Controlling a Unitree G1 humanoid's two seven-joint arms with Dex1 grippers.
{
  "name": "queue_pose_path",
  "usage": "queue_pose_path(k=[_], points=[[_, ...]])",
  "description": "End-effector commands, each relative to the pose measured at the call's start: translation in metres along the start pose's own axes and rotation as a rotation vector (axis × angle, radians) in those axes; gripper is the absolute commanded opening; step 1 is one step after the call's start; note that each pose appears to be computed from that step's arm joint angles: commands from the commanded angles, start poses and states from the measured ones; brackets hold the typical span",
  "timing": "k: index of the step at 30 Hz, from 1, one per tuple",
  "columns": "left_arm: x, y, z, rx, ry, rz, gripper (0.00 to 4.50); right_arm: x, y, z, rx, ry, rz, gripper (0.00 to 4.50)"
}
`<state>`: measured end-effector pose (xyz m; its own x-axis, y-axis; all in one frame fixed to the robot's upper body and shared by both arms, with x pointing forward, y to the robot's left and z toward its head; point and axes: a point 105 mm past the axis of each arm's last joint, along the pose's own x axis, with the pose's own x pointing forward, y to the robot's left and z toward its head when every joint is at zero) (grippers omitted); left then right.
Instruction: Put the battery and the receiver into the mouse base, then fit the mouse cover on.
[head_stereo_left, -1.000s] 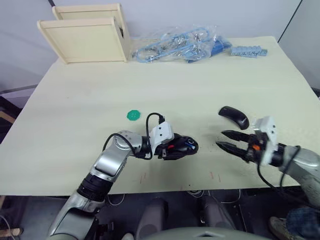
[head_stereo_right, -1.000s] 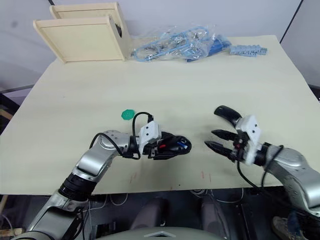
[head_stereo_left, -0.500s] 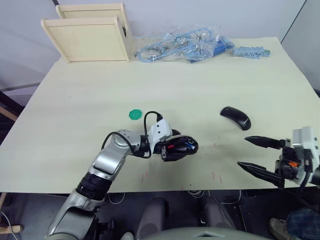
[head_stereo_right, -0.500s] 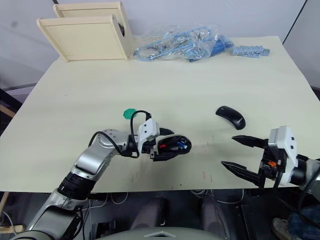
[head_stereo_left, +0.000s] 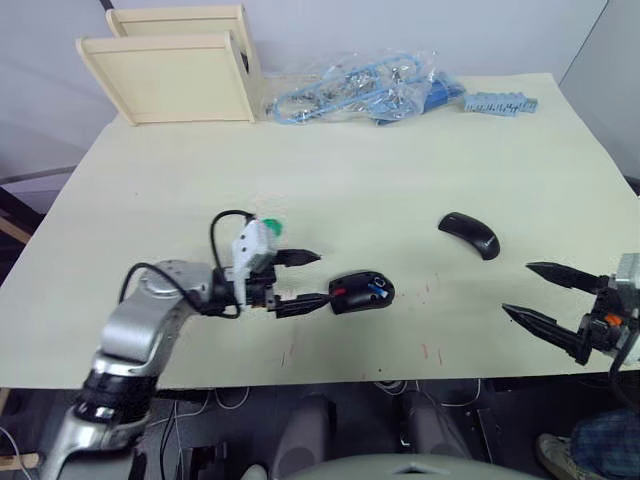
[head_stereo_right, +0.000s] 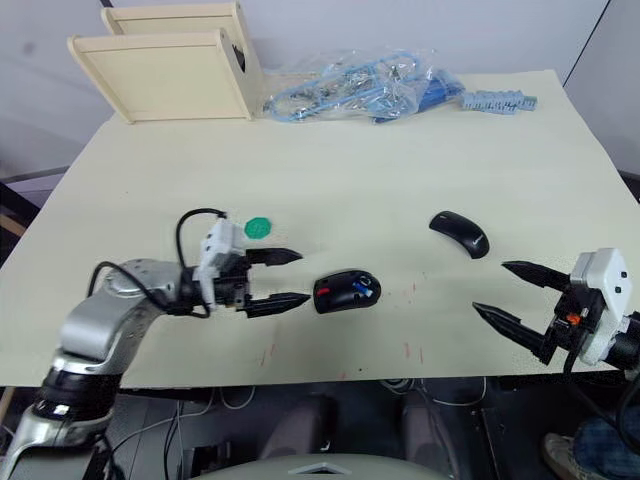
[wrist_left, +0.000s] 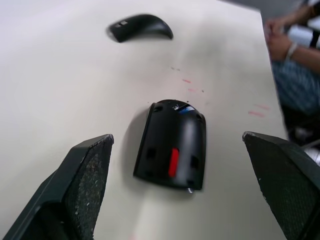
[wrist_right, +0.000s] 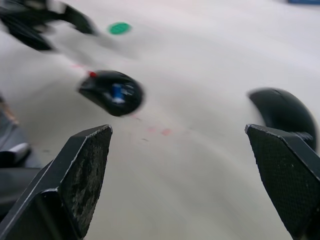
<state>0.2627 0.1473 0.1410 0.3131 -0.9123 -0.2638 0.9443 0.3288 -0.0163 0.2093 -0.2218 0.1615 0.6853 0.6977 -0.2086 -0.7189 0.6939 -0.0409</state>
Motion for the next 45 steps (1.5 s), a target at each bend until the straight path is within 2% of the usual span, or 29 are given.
queue_pose_path(k=[1,6,10,11,13,15,21,28,35,45], points=[[-0.016,-0.012,0.019,0.009,-0.081,-0.014,4.42,0.004,-0.009,0.01,-0.046,-0.034,-0.047,4.5],[-0.026,-0.019,0.022,-0.009,-0.106,0.01,4.42,0.012,-0.024,0.008,-0.045,-0.019,-0.101,4.5],[-0.038,-0.019,0.023,-0.004,-0.126,0.083,4.42,0.025,-0.044,0.006,-0.028,0.022,-0.162,4.5],[-0.039,-0.02,0.028,0.016,-0.186,0.081,4.42,0.027,-0.049,0.005,-0.033,0.033,-0.176,4.5],[-0.044,-0.025,0.028,0.019,-0.202,0.067,4.42,0.035,-0.06,0.006,-0.028,0.038,-0.211,4.5],[-0.048,-0.031,0.026,0.014,-0.198,0.032,4.42,0.044,-0.061,0.008,-0.025,0.039,-0.184,4.5],[-0.063,-0.038,0.032,0.029,-0.266,0.008,4.42,0.07,-0.075,0.002,-0.012,0.088,-0.184,4.5],[-0.072,-0.044,0.018,0.0,-0.261,0.04,4.42,0.091,-0.091,-0.013,0.001,0.141,-0.18,4.5],[-0.067,-0.046,0.013,0.002,-0.265,0.053,4.42,0.102,-0.101,-0.02,0.006,0.148,-0.172,4.5],[-0.065,-0.046,0.009,0.003,-0.264,0.047,4.42,0.1,-0.108,-0.029,0.01,0.142,-0.168,4.5]])
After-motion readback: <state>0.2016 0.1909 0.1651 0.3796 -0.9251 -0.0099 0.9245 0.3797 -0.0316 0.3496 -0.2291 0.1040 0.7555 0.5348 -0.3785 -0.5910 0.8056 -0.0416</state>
